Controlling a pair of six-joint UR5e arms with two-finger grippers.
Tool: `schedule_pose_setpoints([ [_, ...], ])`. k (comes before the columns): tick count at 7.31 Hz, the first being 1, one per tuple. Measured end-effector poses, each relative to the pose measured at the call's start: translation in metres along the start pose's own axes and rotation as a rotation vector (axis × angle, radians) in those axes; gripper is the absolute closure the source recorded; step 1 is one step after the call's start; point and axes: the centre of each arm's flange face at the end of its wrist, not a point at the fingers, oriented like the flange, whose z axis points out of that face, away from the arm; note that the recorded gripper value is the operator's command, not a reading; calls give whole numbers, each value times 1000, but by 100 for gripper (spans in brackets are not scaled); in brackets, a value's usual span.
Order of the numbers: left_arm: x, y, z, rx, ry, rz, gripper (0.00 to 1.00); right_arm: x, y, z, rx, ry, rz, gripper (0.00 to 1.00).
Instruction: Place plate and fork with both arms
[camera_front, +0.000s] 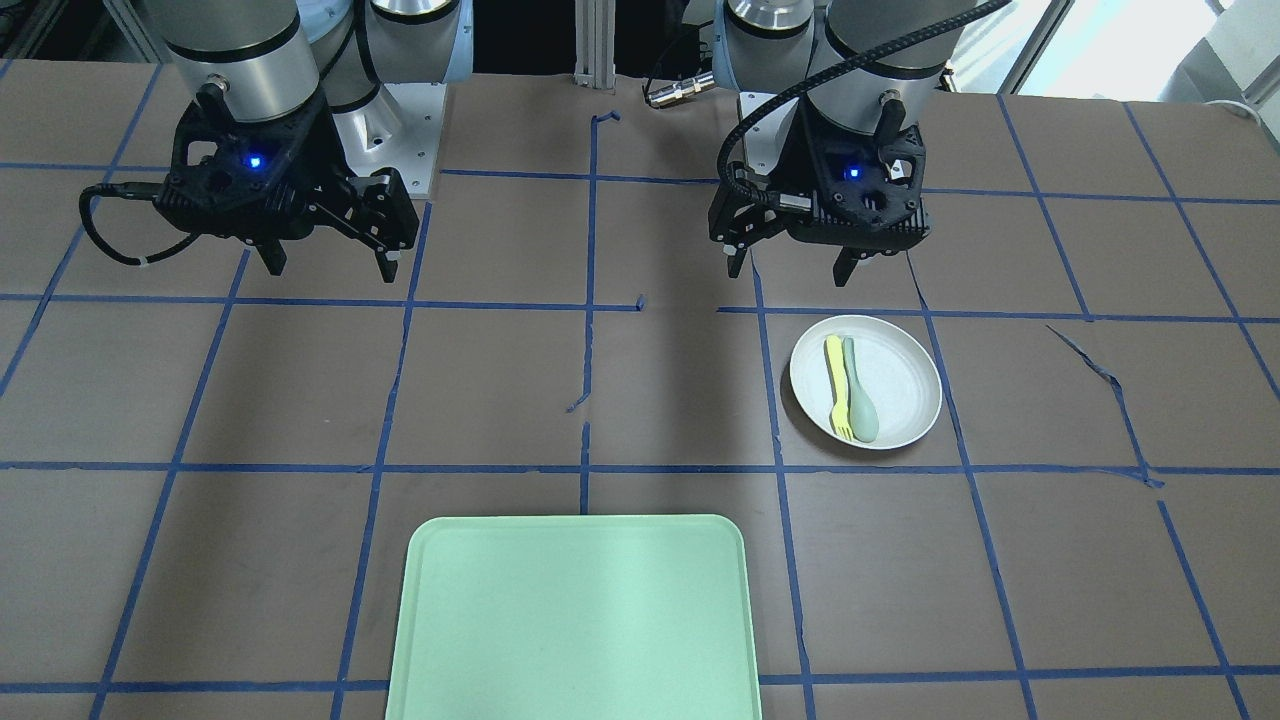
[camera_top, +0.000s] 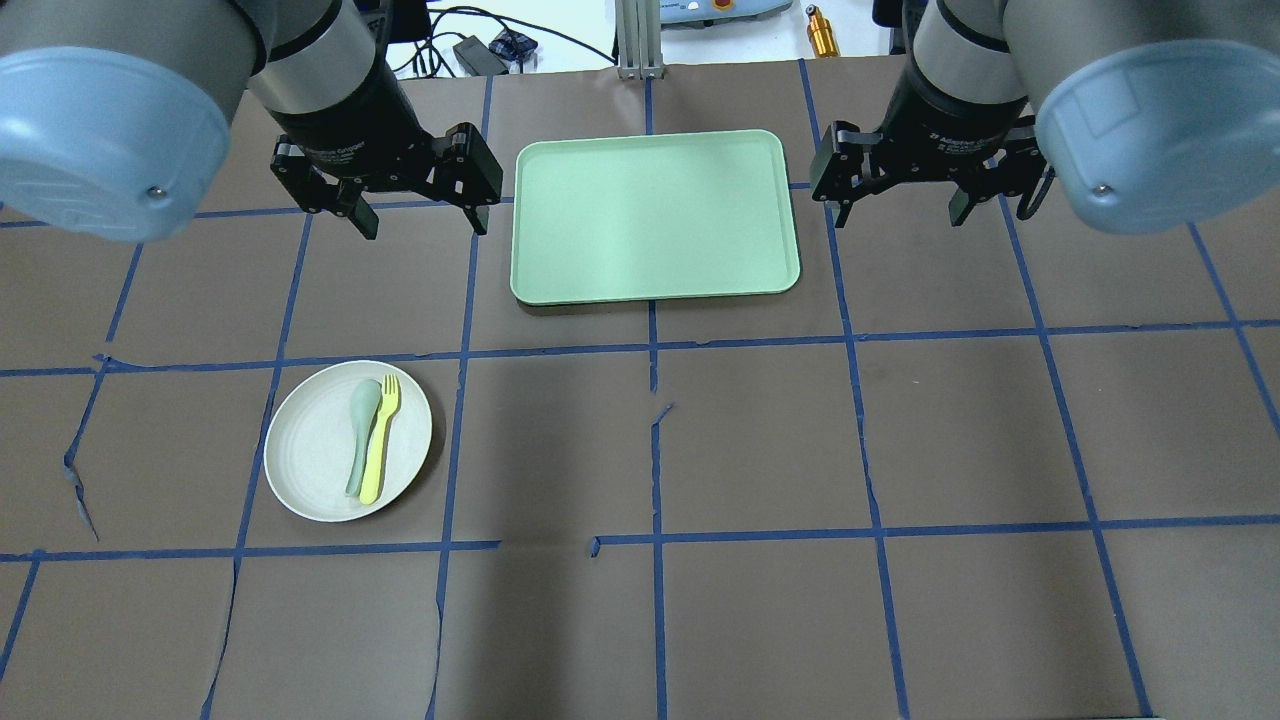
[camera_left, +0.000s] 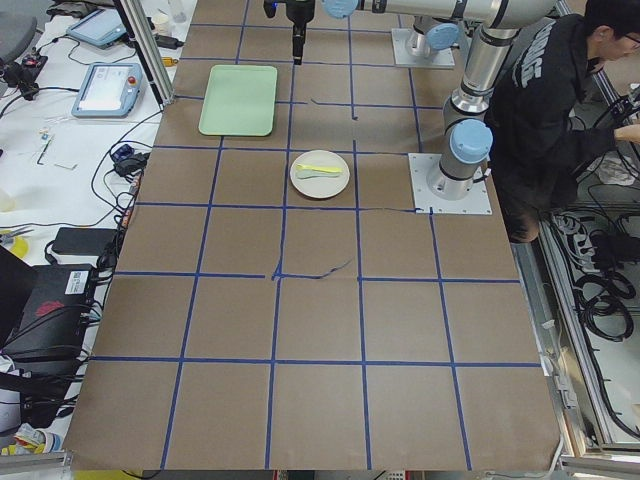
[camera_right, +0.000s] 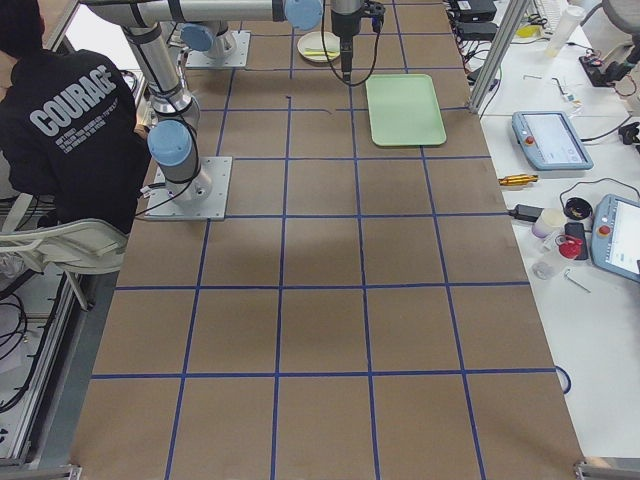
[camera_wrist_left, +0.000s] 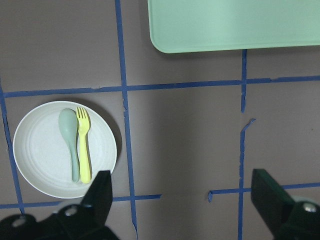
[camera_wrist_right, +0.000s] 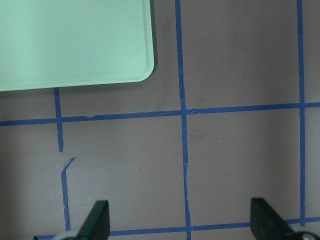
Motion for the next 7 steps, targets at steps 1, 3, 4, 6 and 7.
schedule_pose_setpoints([
  [1,0,0,0,-1,-1,0,0,0,0,0,0,-1,0,0],
  [3,0,-1,1,-2,-2,-1,0,0,-1,0,1,-4,0,0],
  [4,0,-1,1,-3,-2,-1,0,0,-1,0,1,-4,0,0],
  [6,0,-1,2,-4,-2,1,0,-1,0,0,-1,-6,-1,0],
  [7,0,-1,2,-4,-2,2,0,-1,0,0,-1,-6,-1,0],
])
